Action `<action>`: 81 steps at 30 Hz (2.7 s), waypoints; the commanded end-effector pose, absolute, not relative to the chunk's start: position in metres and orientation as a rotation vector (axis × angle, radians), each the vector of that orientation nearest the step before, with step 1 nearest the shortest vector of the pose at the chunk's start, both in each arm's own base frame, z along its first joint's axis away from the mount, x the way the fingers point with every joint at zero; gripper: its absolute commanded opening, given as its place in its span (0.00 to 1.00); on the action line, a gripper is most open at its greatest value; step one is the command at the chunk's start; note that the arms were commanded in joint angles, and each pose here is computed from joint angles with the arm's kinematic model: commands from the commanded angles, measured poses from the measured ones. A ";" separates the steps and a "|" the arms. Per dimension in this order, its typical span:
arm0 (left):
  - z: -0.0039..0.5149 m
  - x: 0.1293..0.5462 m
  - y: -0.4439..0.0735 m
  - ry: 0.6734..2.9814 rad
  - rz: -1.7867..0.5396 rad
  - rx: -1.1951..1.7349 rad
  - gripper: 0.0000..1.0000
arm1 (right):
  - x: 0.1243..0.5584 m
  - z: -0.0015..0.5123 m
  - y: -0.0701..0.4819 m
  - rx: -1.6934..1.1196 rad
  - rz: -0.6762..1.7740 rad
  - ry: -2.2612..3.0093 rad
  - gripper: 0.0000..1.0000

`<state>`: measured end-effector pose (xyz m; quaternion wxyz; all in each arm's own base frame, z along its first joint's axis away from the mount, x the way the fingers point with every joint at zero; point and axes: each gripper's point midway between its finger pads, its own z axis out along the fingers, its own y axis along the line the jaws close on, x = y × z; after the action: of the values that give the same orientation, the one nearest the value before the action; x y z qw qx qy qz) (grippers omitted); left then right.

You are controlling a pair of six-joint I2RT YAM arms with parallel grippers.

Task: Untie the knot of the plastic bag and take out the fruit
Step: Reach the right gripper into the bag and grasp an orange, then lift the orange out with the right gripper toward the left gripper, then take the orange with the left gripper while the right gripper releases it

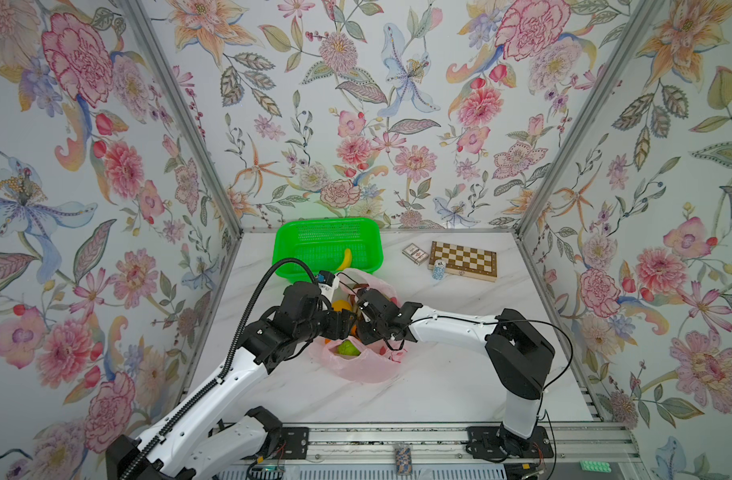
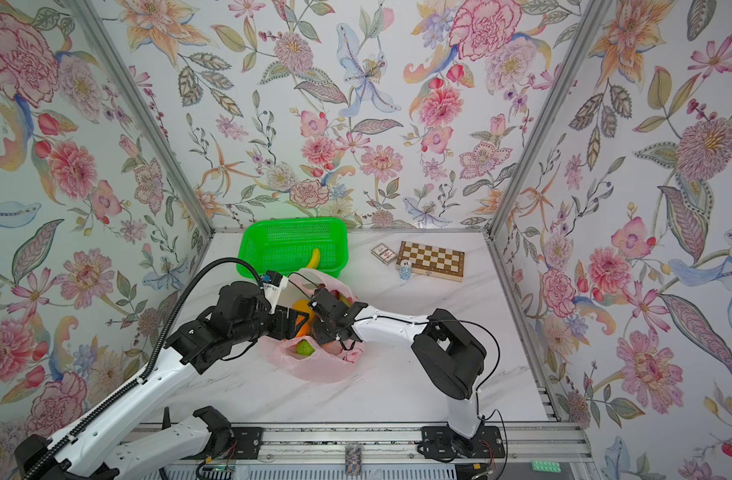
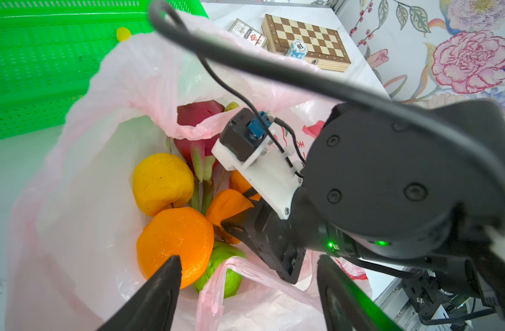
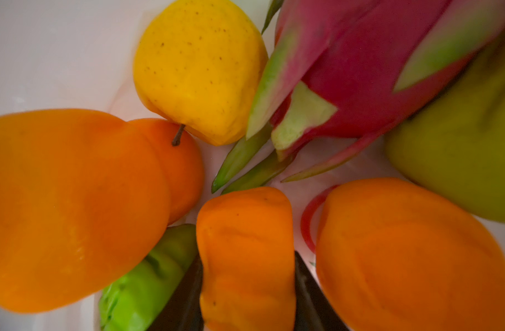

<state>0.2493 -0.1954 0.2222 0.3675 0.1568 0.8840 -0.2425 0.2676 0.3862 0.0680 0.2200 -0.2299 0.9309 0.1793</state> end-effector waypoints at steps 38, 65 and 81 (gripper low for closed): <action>0.263 0.260 -0.230 1.782 -0.404 0.968 0.99 | 0.258 0.282 0.357 -0.104 1.552 2.029 0.21; 0.284 0.290 -0.239 1.827 -0.401 0.827 0.55 | 0.245 0.309 0.349 -0.152 1.542 1.966 0.61; 0.304 0.422 -0.158 2.040 -0.213 0.331 0.50 | 0.260 0.343 0.336 -0.217 1.351 1.913 0.93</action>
<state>0.4002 -0.1839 0.3144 0.5273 0.1962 0.8200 -0.1049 0.2541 0.3337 0.3415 0.3742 -0.0692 0.7393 0.5556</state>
